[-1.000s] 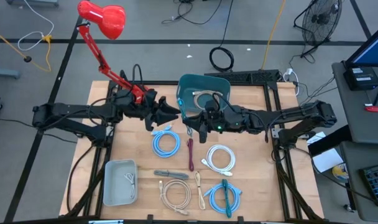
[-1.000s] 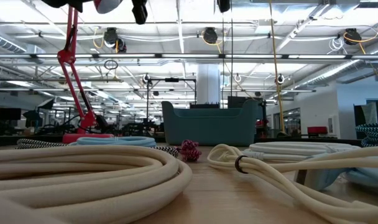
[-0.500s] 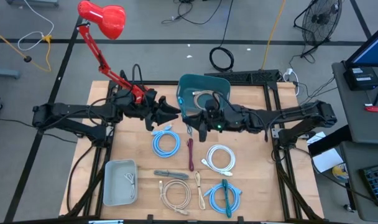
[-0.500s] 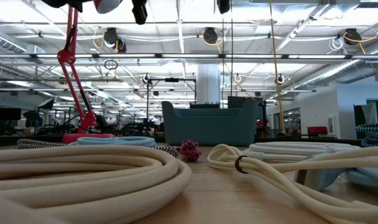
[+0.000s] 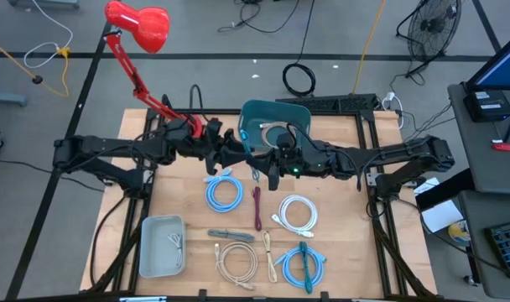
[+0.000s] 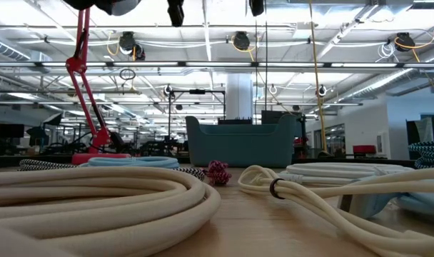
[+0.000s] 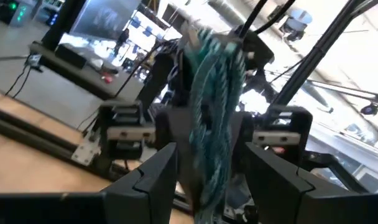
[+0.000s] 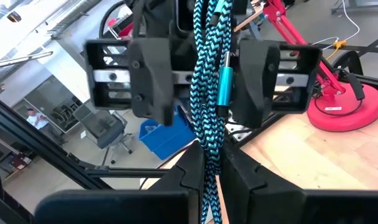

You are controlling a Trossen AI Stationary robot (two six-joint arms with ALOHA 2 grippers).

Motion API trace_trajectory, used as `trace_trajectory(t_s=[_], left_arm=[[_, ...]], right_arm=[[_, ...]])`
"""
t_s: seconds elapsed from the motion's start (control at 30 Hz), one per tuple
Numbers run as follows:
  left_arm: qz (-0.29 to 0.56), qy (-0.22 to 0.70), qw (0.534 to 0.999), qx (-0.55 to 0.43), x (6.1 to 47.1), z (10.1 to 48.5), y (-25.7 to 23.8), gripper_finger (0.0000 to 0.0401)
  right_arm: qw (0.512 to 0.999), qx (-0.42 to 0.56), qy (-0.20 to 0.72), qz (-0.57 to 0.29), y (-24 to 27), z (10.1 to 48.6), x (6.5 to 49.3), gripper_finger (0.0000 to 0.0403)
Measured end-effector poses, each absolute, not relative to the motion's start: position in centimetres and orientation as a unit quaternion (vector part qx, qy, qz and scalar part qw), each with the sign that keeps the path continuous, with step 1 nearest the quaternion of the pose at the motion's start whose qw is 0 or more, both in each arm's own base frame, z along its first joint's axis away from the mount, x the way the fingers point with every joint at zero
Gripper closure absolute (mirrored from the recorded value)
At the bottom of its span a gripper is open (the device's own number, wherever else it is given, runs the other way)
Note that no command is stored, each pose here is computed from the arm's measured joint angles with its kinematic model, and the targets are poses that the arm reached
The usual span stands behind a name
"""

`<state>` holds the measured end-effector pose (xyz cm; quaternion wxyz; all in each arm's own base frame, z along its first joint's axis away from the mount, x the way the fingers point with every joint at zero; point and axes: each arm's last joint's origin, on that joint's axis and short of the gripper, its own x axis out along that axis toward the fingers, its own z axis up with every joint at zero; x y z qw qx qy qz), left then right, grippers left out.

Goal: Pick & Place USB Port
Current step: Put the top blue charger cable into the gray bin

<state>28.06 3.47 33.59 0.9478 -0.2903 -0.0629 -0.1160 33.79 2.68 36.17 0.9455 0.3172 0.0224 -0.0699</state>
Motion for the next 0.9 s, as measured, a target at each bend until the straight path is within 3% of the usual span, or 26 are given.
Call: trace_trajectory(t_s=[0.6, 0.7, 0.9], left_arm=[[-0.135, -0.019, 0.947, -0.291, 28.63, 33.55, 3.38, 0.0221], [-0.135, -0.019, 0.947, -0.291, 28.63, 33.54, 3.38, 0.0248], [-0.135, -0.020, 0.949, -0.284, 28.61, 33.56, 3.38, 0.0339]], right_arm=[[0.949, 0.308, 0.024, -0.069, 2.69, 36.16, 33.79, 0.0380], [0.949, 0.308, 0.024, -0.067, 2.71, 36.18, 33.79, 0.0380], [0.949, 0.307, 0.025, -0.067, 2.78, 36.18, 33.75, 0.0380]])
